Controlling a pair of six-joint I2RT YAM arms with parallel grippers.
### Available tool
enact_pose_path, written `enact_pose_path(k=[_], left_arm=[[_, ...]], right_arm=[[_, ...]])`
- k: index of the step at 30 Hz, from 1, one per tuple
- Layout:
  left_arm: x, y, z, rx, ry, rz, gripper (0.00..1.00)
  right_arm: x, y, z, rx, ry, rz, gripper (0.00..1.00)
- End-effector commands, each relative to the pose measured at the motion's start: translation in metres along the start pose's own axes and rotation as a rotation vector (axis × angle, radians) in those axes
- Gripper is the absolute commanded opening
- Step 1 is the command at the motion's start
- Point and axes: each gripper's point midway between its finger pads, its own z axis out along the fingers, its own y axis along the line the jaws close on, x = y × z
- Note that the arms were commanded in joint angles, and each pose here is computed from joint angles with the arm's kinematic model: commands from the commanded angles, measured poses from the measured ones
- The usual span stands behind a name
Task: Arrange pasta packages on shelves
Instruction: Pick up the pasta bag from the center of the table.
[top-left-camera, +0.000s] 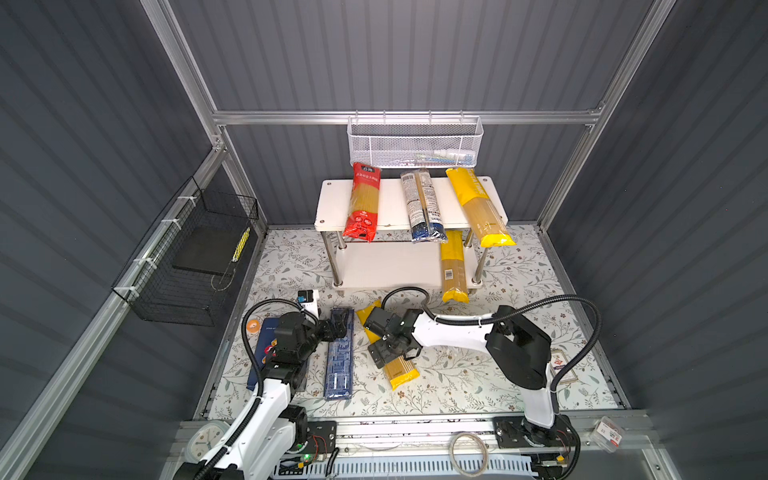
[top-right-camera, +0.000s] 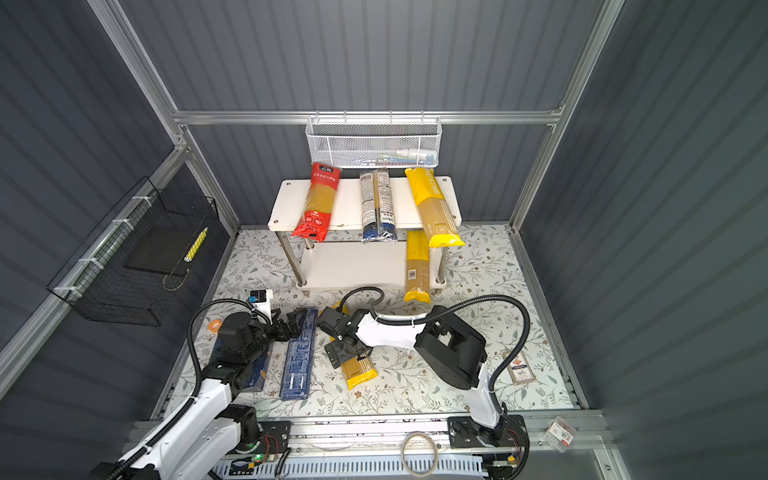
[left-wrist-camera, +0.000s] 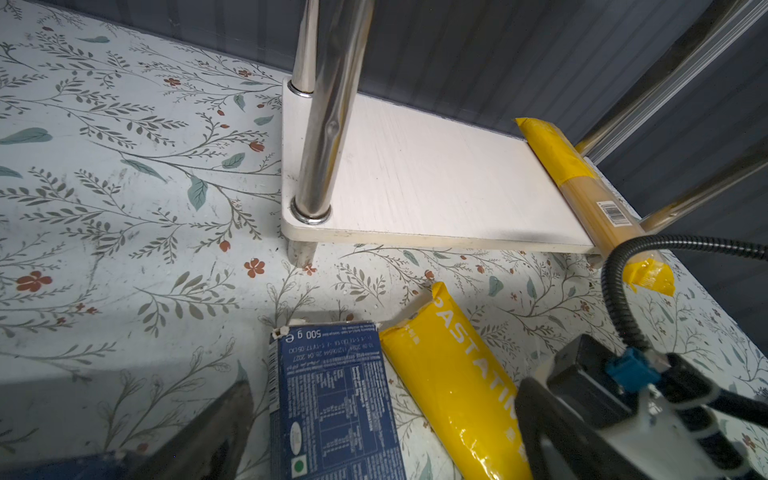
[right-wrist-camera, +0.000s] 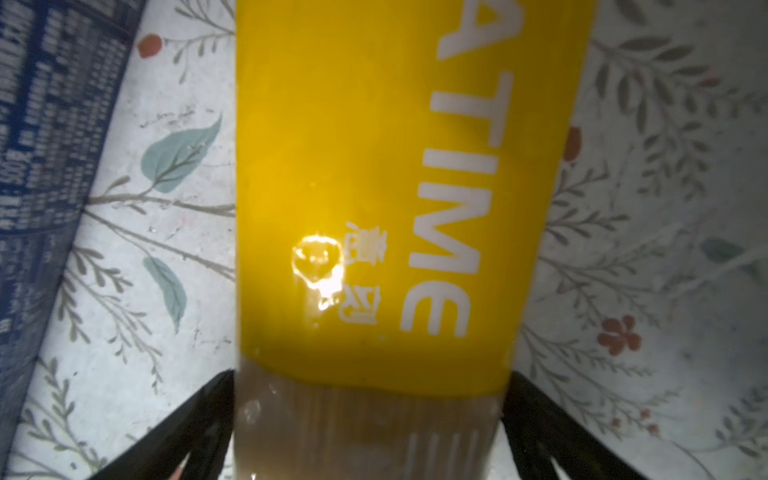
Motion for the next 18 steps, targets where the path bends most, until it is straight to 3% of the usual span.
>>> enact_pose_path(k=[1,6,12,16,18], left_arm=[[0.0,-0.003,0.001,0.02,-0.005,0.004,0.99],[0.0,-0.004,0.001,0.021,-0.002,0.004,0.99],[0.0,-0.005,0.001,0.027,-0.003,0.007,0.99],[0.001,-0.005,0.002,0.032,0.003,0.008,0.99],[0.001,-0.005,0.002,0.033,0.005,0.007,0.99]], right_arm=[[0.041,-0.013,0.024,0.06,0.145,-0.002,0.99],[0.043,-0.017,0.022,0.075,0.142,0.007,0.97],[0.041,-0.016,0.021,0.061,0.128,0.008,0.84],[0.036,-0.014,0.017,0.028,0.099,0.016,0.67],[0.033,-0.015,0.013,0.014,0.079,0.025,0.64]])
